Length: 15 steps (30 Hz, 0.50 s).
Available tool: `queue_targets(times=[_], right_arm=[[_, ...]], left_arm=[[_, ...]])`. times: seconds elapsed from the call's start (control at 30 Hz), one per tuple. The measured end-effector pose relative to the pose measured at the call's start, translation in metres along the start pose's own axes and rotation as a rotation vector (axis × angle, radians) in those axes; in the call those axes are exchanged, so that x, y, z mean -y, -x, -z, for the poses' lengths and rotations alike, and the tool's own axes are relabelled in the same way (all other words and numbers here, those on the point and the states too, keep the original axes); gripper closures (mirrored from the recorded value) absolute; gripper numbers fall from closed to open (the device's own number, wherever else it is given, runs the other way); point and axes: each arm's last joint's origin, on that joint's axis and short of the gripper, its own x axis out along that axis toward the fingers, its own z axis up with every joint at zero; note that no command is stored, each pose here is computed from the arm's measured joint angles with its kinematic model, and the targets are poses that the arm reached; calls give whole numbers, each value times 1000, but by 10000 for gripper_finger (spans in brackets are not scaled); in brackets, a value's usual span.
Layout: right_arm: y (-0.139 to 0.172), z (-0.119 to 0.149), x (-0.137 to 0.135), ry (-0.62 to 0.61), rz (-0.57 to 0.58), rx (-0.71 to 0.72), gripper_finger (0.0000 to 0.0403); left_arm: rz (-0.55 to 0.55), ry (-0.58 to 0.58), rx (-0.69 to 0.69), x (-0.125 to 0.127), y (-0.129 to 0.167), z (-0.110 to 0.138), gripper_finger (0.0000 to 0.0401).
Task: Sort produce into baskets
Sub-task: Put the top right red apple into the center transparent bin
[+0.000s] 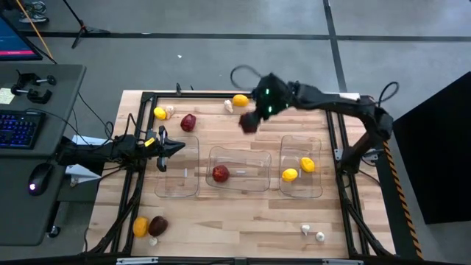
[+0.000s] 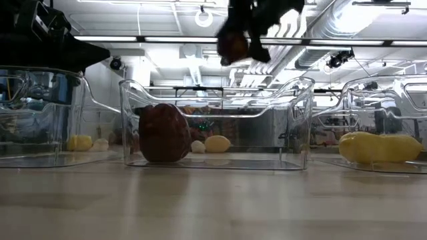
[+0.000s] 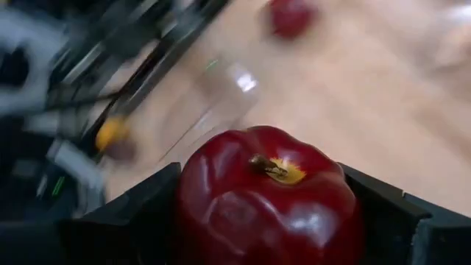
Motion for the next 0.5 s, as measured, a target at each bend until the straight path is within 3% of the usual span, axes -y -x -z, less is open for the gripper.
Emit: queue_targets(times=[0.1,0.23,0.37,0.5], right_arm=[[-15,28,-41,138,-50,-66,105],[-40,65,-81,299,39,-66,104],[-52,86,-98,410,156,-23,104],[-54,92,-103,432,157,-27,103]], left_arm=[[0,0,0,0,0,0,401],[0,0,0,0,0,0,401],[0,0,0,0,0,0,401],[0,0,0,0,0,0,401]])
